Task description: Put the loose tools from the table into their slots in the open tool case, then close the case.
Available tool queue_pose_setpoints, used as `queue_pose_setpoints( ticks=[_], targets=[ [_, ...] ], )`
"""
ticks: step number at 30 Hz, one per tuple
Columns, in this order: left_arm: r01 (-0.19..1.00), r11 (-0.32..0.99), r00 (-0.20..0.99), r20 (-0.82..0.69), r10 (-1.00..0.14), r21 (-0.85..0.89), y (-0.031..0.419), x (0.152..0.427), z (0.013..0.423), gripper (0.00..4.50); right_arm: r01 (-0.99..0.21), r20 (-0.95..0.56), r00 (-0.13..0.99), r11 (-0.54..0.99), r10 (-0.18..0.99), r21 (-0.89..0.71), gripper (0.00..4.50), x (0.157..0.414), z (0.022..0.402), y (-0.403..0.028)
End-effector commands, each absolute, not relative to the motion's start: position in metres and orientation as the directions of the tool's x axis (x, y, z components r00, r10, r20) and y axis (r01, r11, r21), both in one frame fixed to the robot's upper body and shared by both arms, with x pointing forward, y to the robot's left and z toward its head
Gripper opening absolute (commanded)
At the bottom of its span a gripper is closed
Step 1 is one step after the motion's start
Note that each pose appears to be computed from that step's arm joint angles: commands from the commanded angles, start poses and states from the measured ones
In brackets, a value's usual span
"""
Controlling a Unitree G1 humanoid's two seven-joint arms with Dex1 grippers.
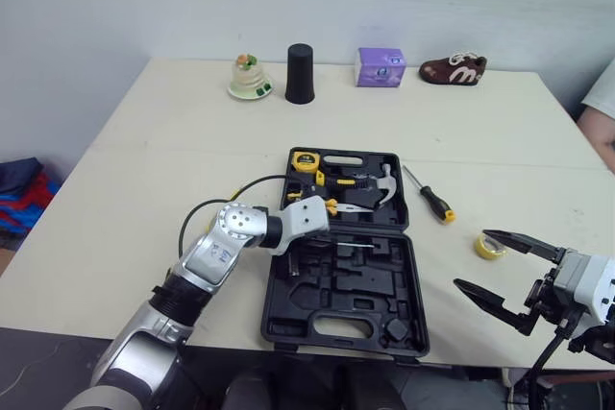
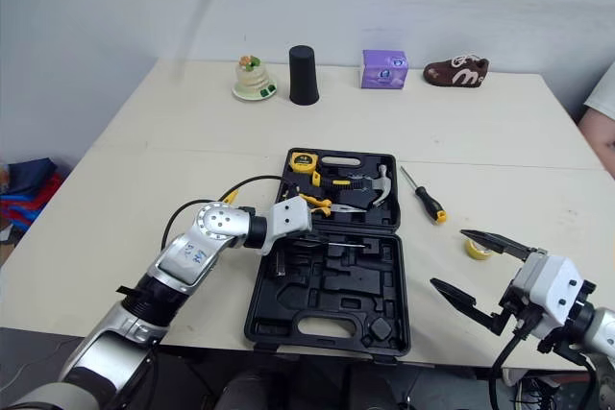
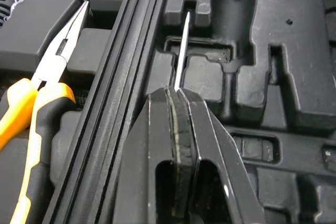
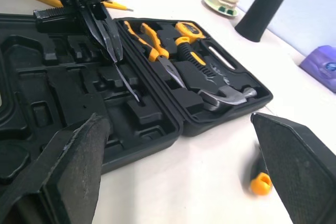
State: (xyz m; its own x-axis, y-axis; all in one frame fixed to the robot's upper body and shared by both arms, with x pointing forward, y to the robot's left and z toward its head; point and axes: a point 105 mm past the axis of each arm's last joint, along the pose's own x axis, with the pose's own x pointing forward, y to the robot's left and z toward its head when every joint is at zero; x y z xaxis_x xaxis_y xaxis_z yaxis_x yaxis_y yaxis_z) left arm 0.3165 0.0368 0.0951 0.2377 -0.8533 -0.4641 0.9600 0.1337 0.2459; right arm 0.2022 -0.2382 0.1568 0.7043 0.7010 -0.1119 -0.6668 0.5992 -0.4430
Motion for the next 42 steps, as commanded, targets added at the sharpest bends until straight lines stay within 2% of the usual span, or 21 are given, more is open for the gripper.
queue_pose_setpoints(
  ticks=[1,3,6,9,12,14,15,20,23,25,27,31,35,38,42],
  targets=[
    [0.947,0.154,0.239,-0.299,-0.924,0.281,0.040,0.319,0.114,0.02,-0.586,-0.055,0.769,0.668,0.637,-0.459,4.50,0.201,0.170,-0.250],
    [0.901,0.188,0.277,-0.186,-0.943,0.391,0.046,0.326,0.141,0.02,-0.528,-0.035,0.817,0.723,0.575,-0.446,4.50,0.200,0.172,-0.266],
    [0.867,0.205,0.285,-0.114,-0.952,0.455,0.076,0.331,0.162,0.80,-0.394,-0.085,0.914,0.819,0.397,-0.417,4.50,0.191,0.161,-0.309],
    [0.845,0.284,0.346,-0.059,-0.936,0.453,0.121,0.331,0.176,2.03,-0.261,-0.065,0.964,0.868,0.259,-0.422,4.50,0.176,0.159,-0.343],
    [0.817,0.375,0.454,-0.087,-0.887,0.439,0.169,0.328,0.173,3.33,-0.085,-0.013,0.996,0.870,0.090,-0.485,4.50,0.158,0.158,-0.373],
    [0.755,0.503,0.587,-0.091,-0.805,0.422,0.213,0.326,0.168,4.19,0.042,0.030,0.999,0.856,-0.031,-0.514,4.50,0.141,0.154,-0.391],
    [0.711,0.568,0.655,-0.097,-0.750,0.415,0.236,0.323,0.165,4.43,0.091,0.036,0.996,0.851,-0.085,-0.518,4.50,0.131,0.149,-0.399],
    [0.423,0.808,0.902,-0.099,-0.421,0.410,0.340,0.296,0.156,4.43,0.286,0.023,0.949,0.824,-0.316,-0.490,4.50,0.089,0.126,-0.436],
    [0.237,0.888,0.971,-0.091,-0.219,0.393,0.390,0.271,0.154,4.43,0.382,0.041,0.909,0.791,-0.414,-0.478,4.50,0.075,0.124,-0.452],
    [0.098,0.936,0.995,-0.035,-0.091,0.337,0.417,0.255,0.162,4.43,0.507,0.035,0.829,0.724,-0.558,-0.469,4.50,0.070,0.124,-0.475],
    [0.052,0.951,0.999,-0.020,-0.048,0.304,0.425,0.247,0.162,4.43,0.499,0.050,0.843,0.744,-0.536,-0.444,4.50,0.085,0.127,-0.473],
    [0.168,0.941,0.986,-0.037,-0.165,0.292,0.395,0.255,0.157,4.43,0.320,0.067,0.945,0.865,-0.319,-0.388,4.50,0.137,0.139,-0.438],
    [0.357,0.891,0.929,-0.007,-0.370,0.281,0.344,0.273,0.168,4.43,0.166,0.024,0.986,0.940,-0.167,-0.297,4.50,0.184,0.157,-0.405],
    [0.504,0.803,0.846,0.004,-0.533,0.319,0.300,0.285,0.183,4.43,-0.061,-0.058,0.997,0.965,0.048,-0.254,4.50,0.221,0.175,-0.360],
    [0.683,0.666,0.693,0.020,-0.721,0.300,0.241,0.289,0.199,4.43,-0.274,-0.178,0.954,0.945,0.243,-0.176,4.50,0.248,0.185,-0.317]
  ],
)
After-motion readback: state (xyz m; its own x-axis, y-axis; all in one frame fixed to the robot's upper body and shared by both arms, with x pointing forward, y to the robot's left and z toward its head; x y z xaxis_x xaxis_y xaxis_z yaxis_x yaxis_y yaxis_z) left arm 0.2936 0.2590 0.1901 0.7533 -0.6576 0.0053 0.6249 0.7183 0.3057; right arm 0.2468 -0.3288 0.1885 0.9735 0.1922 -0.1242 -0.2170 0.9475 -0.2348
